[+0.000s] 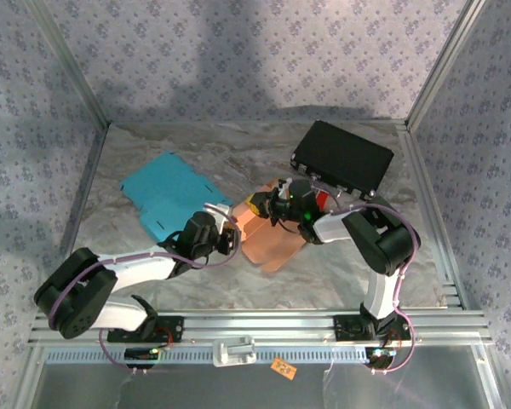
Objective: Fold the paper box
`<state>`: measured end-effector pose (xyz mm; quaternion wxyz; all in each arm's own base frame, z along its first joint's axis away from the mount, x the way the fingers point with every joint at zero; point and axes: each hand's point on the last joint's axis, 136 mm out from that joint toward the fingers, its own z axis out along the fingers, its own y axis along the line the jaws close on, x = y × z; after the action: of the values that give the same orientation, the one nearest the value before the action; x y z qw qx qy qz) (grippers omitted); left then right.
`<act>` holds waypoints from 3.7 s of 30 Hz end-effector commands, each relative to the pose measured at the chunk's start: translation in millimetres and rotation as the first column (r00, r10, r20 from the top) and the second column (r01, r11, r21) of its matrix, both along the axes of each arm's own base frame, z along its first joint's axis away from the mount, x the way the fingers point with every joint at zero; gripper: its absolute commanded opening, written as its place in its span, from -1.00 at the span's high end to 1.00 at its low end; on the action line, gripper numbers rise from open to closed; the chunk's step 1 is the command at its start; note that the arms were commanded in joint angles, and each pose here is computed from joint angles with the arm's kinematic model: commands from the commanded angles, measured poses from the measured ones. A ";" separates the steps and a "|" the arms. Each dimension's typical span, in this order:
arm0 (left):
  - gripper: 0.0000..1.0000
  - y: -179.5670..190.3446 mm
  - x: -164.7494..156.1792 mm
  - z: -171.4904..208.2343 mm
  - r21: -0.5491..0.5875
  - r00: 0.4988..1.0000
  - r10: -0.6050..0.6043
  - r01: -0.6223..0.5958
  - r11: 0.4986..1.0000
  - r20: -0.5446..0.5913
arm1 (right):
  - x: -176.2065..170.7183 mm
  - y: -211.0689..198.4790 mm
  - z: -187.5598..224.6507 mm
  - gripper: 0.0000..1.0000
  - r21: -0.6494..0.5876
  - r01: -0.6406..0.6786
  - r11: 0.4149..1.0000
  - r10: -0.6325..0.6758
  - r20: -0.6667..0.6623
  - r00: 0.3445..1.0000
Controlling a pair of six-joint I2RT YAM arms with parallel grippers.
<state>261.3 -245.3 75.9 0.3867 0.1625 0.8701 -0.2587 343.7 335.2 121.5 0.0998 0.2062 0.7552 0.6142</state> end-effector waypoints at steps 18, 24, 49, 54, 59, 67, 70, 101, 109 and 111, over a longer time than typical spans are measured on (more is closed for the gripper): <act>0.21 -18.3 20.1 -7.5 -0.055 0.996 -0.013 0.018 0.998 0.088 | -4.8 1.3 5.3 1.00 0.060 0.021 0.998 -0.024 0.059 0.998; 0.12 -19.5 27.7 -9.5 -0.070 0.996 0.024 -0.018 0.997 0.090 | -8.7 5.1 -2.8 1.00 0.059 0.007 0.998 -0.011 0.072 0.997; 0.06 -19.1 45.3 4.0 -0.042 0.967 0.205 -0.201 0.979 0.153 | -17.4 8.6 -24.3 1.00 0.043 0.034 0.998 -0.035 0.021 0.999; 0.11 -16.9 50.4 8.1 -0.036 0.947 0.264 -0.262 0.964 0.183 | -14.7 8.9 -25.4 1.00 0.062 0.060 0.996 -0.060 0.003 0.998; 0.11 -22.0 54.6 15.7 -0.064 0.932 0.285 -0.278 0.958 0.225 | -16.4 9.5 -26.3 1.00 0.069 0.073 0.995 -0.072 -0.014 0.997; 0.10 -15.0 61.6 26.9 -0.061 0.899 0.328 -0.324 0.944 0.291 | -14.3 5.9 -23.4 1.00 0.065 0.106 0.992 -0.104 -0.035 0.994; 0.17 -17.7 63.5 25.4 -0.064 0.897 0.325 -0.321 0.945 0.299 | -13.6 5.4 -22.9 1.00 0.065 0.117 0.991 -0.114 -0.039 0.993; 0.75 -28.5 54.6 12.1 -0.032 0.845 0.489 -0.494 0.869 0.215 | -2.7 -0.6 6.2 1.00 0.070 0.238 0.969 -0.240 0.019 0.971; 1.00 -0.3 56.6 17.0 0.069 0.717 0.665 -0.689 0.722 0.206 | -5.7 -1.7 9.1 0.98 0.049 0.251 0.967 -0.252 0.013 0.968; 1.00 0.9 56.7 18.7 0.083 0.712 0.671 -0.696 0.713 0.208 | -6.5 -3.2 8.2 0.83 0.031 0.251 0.967 -0.251 0.005 0.968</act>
<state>317.5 -253.7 87.9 0.5047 -0.0880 0.8576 -0.0457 343.6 325.5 127.8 0.1794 0.2995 0.7015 0.6213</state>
